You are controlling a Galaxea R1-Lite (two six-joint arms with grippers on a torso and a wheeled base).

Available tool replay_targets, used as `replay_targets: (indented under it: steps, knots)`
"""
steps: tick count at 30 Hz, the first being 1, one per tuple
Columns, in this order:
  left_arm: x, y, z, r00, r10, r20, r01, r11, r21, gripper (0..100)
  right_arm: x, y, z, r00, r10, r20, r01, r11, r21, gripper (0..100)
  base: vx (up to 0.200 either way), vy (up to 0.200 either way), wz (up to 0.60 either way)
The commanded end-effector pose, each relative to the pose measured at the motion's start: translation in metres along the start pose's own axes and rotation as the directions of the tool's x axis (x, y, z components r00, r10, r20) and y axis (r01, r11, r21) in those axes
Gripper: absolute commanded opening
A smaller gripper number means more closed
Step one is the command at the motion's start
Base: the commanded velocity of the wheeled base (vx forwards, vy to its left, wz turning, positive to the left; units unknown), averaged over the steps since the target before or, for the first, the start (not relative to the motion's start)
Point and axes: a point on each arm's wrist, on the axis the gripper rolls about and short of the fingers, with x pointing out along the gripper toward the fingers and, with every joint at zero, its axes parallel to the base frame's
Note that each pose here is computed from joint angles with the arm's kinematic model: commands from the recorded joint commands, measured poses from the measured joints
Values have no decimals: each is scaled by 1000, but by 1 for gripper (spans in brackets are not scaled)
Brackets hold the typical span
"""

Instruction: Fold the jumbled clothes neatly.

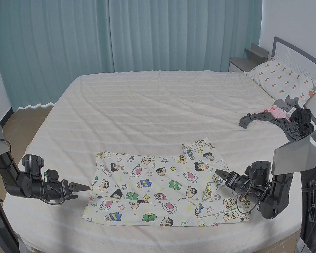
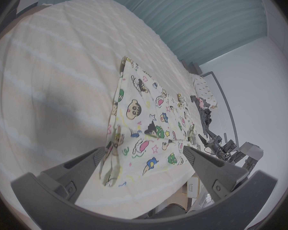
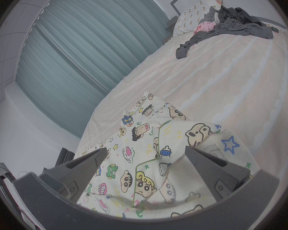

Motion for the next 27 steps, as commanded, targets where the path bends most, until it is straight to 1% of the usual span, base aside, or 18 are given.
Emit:
replay_targets:
  steps: [1, 4, 6, 7, 9, 10, 11, 12, 13, 15, 17, 21, 23, 25, 26, 27]
  knots:
    - [3, 5, -9, 1000, 2, 4, -2, 1000, 2, 100, 1, 1, -3, 1000, 7, -5, -7, 1000, -7, 100, 0, 0, 0]
    - [5, 7, -9, 1000, 1, 14, -1, 1000, 9, 100, 1, 3, -4, 1000, 12, -7, -12, 1000, -12, 100, 0, 0, 0]
    - [6, 5, -4, 999, -3, 38, 2, 1000, 24, 100, 0, 4, -5, 1000, 10, -7, -10, 1000, -14, 100, 0, 0, 0]
    - [8, 1, 1, 999, -9, 48, 8, 1000, 28, 100, 1, 4, -5, 1000, 9, -4, -9, 1000, -13, 100, 0, 0, 0]
    - [13, -5, 12, 997, -2, 73, 1, 1000, 19, 100, 1, 4, -5, 1000, 10, -5, -10, 1000, -13, 100, 0, 0, 0]
    - [13, -5, 12, 997, -2, 73, 1, 1000, 19, 100, 1, 4, -5, 1000, 10, -5, -10, 1000, -13, 100, 0, 0, 0]
    - [18, -9, 24, 993, 30, 115, -30, 1000, 6, 100, 1, 4, -6, 1000, 10, -7, -10, 1000, -14, 100, 0, 0, 0]
    - [26, -15, 43, 980, 82, 182, -86, 996, 13, 100, 1, 5, -7, 1000, 12, -9, -12, 1000, -17, 100, 0, 0, 0]
    - [33, -18, 54, 969, 116, 218, -124, 992, 24, 100, 1, 5, -7, 1000, 13, -10, -13, 1000, -18, 100, 0, 0, 0]
    - [51, -19, 69, 958, 153, 243, -167, 985, 38, 100, 0, 5, -7, 1000, 13, -12, -13, 1000, -18, 100, 0, 0, 0]
    - [66, -21, 79, 962, 152, 225, -167, 985, 50, 100, 1, 5, -8, 1000, 12, -13, -12, 1000, -18, 100, 0, 0, 0]
    - [96, -26, 97, 975, 155, 160, -167, 984, 60, 100, 0, 5, -8, 1000, 12, -13, -12, 1000, -19, 100, 0, 0, 0]
    - [107, -24, 100, 977, 165, 135, -177, 981, 80, 100, 0, 5, -8, 1000, 12, -13, -12, 1000, -19, 100, 0, 0, 0]
    - [123, -16, 100, 973, 199, 117, -213, 969, 122, 100, 0, 5, -8, 1000, 12, -13, -12, 1000, -19, 100, 0, 0, 0]
    - [123, -16, 100, 973, 199, 117, -213, 969, 122, 100, 0, 5, -8, 1000, 12, -13, -12, 1000, -19, 100, 0, 0, 0]
    - [132, -8, 102, 957, 257, 133, -276, 950, 146, 100, 0, 6, -9, 1000, 13, -16, -13, 1000, -22, 100, 0, 0, 0]
